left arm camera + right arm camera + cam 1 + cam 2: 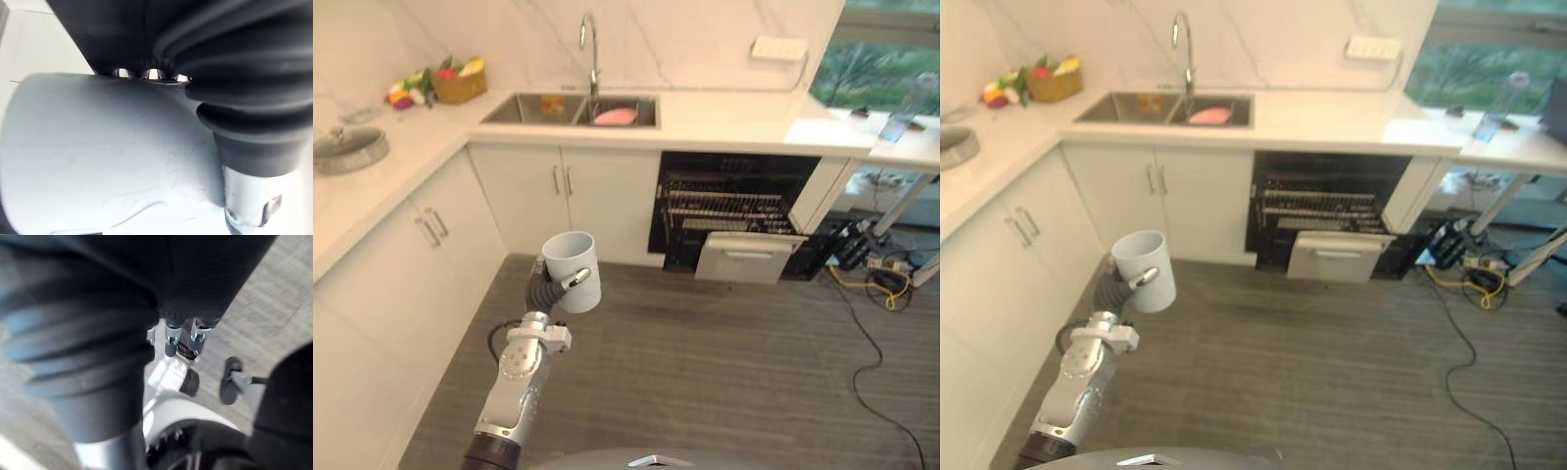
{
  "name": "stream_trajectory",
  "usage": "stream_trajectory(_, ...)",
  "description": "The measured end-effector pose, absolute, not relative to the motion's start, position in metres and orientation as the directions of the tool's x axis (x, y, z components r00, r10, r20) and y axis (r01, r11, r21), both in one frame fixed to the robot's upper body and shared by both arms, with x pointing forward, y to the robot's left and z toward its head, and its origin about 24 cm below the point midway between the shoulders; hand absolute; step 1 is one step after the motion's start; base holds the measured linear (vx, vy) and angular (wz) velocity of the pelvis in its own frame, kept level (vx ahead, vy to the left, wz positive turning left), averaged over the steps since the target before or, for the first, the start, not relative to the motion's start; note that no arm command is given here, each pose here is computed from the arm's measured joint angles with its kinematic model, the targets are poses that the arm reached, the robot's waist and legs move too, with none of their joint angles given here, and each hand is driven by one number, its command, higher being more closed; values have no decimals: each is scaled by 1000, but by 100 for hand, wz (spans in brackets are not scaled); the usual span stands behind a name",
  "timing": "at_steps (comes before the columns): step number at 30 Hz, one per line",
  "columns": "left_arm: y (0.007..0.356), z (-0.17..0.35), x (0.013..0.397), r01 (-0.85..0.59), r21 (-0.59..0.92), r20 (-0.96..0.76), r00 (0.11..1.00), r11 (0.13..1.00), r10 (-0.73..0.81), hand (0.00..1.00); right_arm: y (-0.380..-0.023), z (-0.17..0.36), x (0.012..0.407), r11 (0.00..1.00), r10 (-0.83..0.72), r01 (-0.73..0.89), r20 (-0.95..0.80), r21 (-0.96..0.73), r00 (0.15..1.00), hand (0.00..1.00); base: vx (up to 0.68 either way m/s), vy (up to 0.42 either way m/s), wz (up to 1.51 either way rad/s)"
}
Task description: Walk over to the sink, pick up the cup, carry it to the dishwasher, place the cup inside the dishwasher, then close the dishwasher door
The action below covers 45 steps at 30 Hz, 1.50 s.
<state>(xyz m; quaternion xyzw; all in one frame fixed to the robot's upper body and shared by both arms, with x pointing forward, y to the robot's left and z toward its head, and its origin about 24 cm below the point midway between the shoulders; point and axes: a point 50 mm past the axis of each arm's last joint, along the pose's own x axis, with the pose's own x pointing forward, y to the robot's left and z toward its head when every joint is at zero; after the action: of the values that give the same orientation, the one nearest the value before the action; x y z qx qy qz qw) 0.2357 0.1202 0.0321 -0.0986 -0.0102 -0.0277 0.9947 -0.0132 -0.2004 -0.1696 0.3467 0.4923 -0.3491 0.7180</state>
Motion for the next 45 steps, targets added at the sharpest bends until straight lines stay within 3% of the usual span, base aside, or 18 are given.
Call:
stream_trajectory(2,113,37,238,88,-199,46,996,976,-80,100,-202,-169,-11,526,-226,846,-944,90,241,0,379,49,16)
stream_trajectory(7,108,49,240,127,-205,100,989,970,-109,100,-211,-166,-2,720,-318,688,-924,-90,211,0,497,-28,8)
stream_trajectory(13,93,46,235,156,-238,76,987,959,-142,100,-232,-157,54,879,-318,454,-888,-145,333,0,613,-140,8)
stream_trajectory(18,95,40,230,148,-240,61,989,959,-137,100,-232,-154,80,937,-307,277,-878,-212,366,0,452,-91,-26)
stream_trajectory(23,100,41,231,148,-230,81,988,962,-133,100,-235,-152,105,936,-324,262,-870,-236,371,0,-57,-40,-51)
stream_trajectory(28,109,38,230,177,-208,78,983,962,-165,100,-249,-153,91,879,-414,383,-852,-283,321,0,209,394,-48)
stream_trajectory(30,120,39,232,184,-172,88,981,968,-171,100,-250,-149,96,863,-439,422,-826,-278,354,0,253,402,-7)
stream_trajectory(35,125,43,235,186,-168,105,980,968,-170,100,-270,-135,94,703,-580,662,-747,-259,324,0,187,319,-23)
stream_trajectory(37,123,48,237,201,-166,124,976,965,-181,100,-273,-120,103,658,-642,713,-677,-244,361,0,73,172,-79)
stream_trajectory(45,128,45,235,164,-170,109,983,972,-147,100,-267,-72,147,664,-687,737,-493,-127,534,0,42,12,-83)
